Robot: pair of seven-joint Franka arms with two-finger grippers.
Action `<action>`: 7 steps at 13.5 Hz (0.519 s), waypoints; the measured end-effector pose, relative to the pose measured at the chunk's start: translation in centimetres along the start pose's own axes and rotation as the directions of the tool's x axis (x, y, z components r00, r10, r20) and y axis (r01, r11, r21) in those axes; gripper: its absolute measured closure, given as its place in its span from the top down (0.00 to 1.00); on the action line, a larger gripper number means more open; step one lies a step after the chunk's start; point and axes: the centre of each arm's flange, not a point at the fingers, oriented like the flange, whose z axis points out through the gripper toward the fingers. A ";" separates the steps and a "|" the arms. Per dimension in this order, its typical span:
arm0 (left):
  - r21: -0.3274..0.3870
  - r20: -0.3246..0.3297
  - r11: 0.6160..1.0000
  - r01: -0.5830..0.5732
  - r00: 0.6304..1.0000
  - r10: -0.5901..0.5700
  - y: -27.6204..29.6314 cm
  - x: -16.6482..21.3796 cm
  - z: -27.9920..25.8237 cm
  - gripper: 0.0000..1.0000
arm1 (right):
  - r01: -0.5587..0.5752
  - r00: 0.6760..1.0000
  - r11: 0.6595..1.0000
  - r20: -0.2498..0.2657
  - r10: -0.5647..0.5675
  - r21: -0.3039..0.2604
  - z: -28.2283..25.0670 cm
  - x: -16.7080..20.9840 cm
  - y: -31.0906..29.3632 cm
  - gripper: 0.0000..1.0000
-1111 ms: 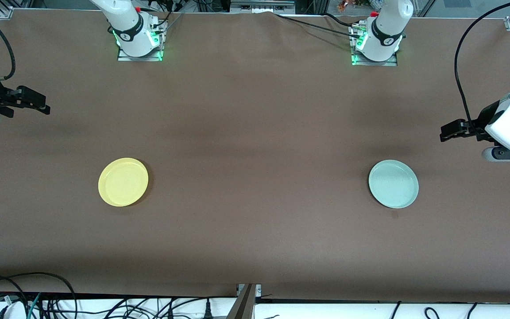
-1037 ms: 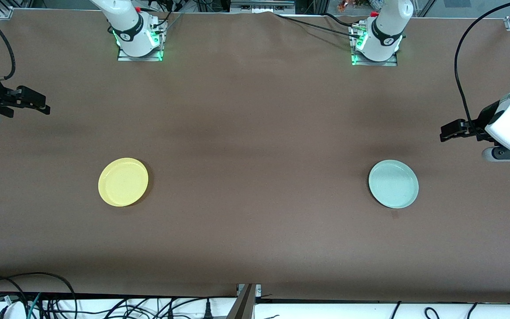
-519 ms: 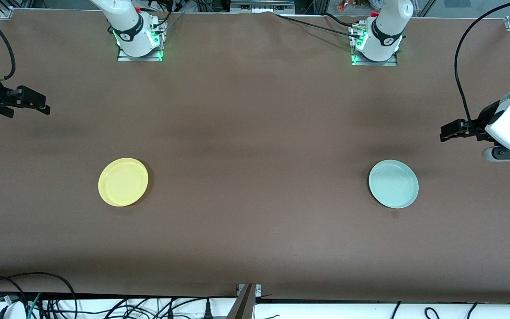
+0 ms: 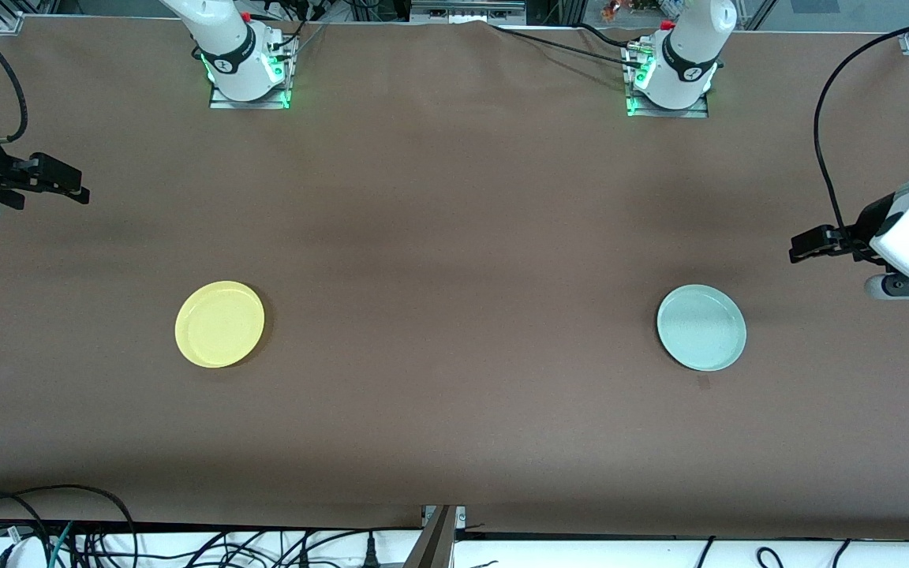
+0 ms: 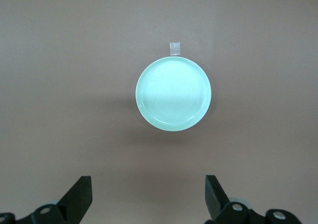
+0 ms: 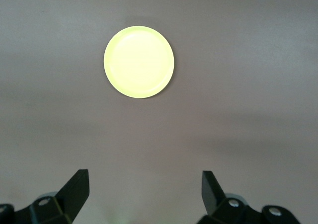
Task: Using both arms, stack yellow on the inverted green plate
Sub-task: 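Move the left gripper toward the rim of the green plate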
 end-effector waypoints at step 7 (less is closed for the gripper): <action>-0.060 -0.002 0.998 0.036 0.999 -0.037 -1.8 2.9 9.2 1.00 | 0.000 1.000 1.000 0.000 0.000 0.000 0.0 0.0 0.0 1.00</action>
